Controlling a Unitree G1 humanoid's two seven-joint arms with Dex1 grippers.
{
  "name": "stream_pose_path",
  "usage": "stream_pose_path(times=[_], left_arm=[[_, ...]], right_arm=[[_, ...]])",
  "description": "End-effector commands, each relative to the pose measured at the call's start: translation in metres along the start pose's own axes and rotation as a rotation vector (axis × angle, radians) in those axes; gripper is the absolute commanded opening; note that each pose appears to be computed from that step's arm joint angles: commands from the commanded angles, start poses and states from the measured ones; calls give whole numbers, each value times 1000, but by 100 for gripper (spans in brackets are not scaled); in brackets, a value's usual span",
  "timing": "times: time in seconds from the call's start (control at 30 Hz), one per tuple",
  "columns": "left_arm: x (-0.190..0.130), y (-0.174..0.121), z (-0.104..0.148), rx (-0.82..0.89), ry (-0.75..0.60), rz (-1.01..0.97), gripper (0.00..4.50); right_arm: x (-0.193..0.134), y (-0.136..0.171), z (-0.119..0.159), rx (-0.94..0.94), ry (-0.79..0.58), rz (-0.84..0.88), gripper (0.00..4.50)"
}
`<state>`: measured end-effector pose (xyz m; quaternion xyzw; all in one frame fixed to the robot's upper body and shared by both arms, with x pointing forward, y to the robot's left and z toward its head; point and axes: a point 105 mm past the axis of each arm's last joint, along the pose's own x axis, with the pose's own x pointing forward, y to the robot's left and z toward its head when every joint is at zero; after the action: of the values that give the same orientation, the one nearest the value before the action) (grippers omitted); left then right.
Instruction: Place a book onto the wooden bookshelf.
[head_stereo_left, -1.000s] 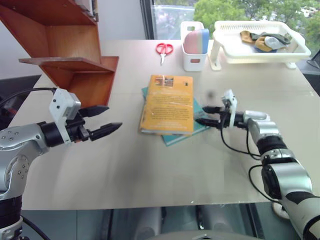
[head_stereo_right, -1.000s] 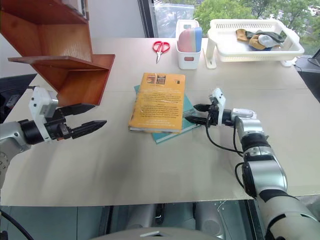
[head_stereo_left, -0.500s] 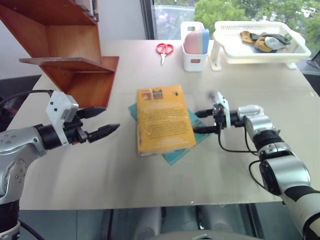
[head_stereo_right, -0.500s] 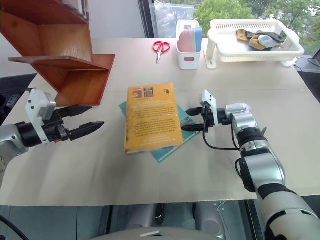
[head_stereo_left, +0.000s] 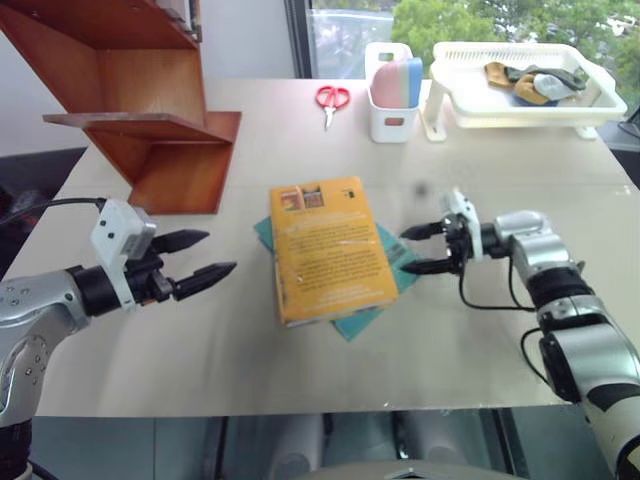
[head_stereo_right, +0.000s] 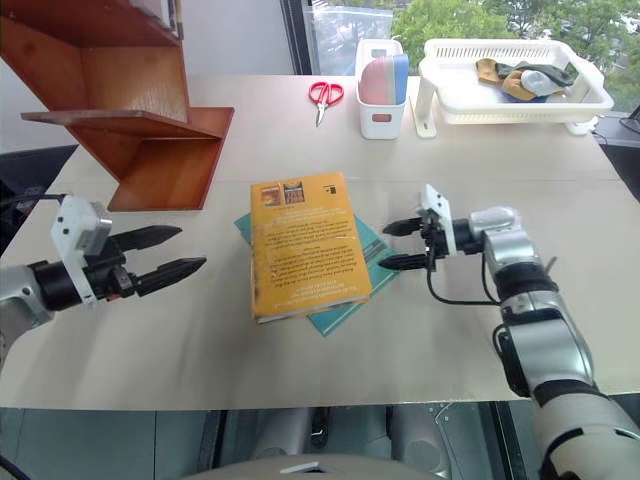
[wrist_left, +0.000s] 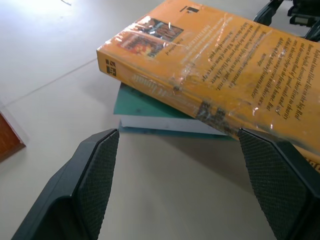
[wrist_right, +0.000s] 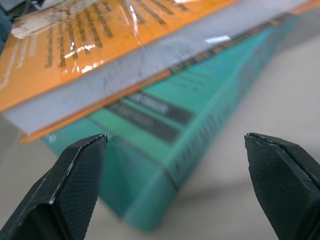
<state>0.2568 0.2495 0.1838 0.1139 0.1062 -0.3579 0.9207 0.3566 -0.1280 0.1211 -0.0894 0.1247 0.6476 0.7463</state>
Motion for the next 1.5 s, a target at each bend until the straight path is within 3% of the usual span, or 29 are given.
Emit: stream_pose_path(times=[0.03,0.2,0.4,0.73,1.03,1.2,1.37,1.5], left_arm=[[-1,-2,6,-6,-47,3,398],[13,-8,-12,-72,-57,-31,398],[16,-15,5,-28,-112,-114,398],[-4,-23,9,18,-59,-174,398],[-15,-26,-6,-24,-36,-112,398],[-9,-15,-22,-108,-49,-13,398],[12,-10,-33,-282,-138,8,398],[25,2,-41,-452,-177,11,398]], right_arm=[[-21,-2,25,-80,-76,-55,450],[-21,-7,35,-159,-108,-146,450],[-7,-21,34,-190,-51,-193,450],[49,-21,38,-307,64,-30,450],[84,-8,57,-370,19,76,450],[67,-15,58,-388,17,34,450],[20,-15,60,-400,2,12,450],[-25,5,64,-392,-10,1,450]])
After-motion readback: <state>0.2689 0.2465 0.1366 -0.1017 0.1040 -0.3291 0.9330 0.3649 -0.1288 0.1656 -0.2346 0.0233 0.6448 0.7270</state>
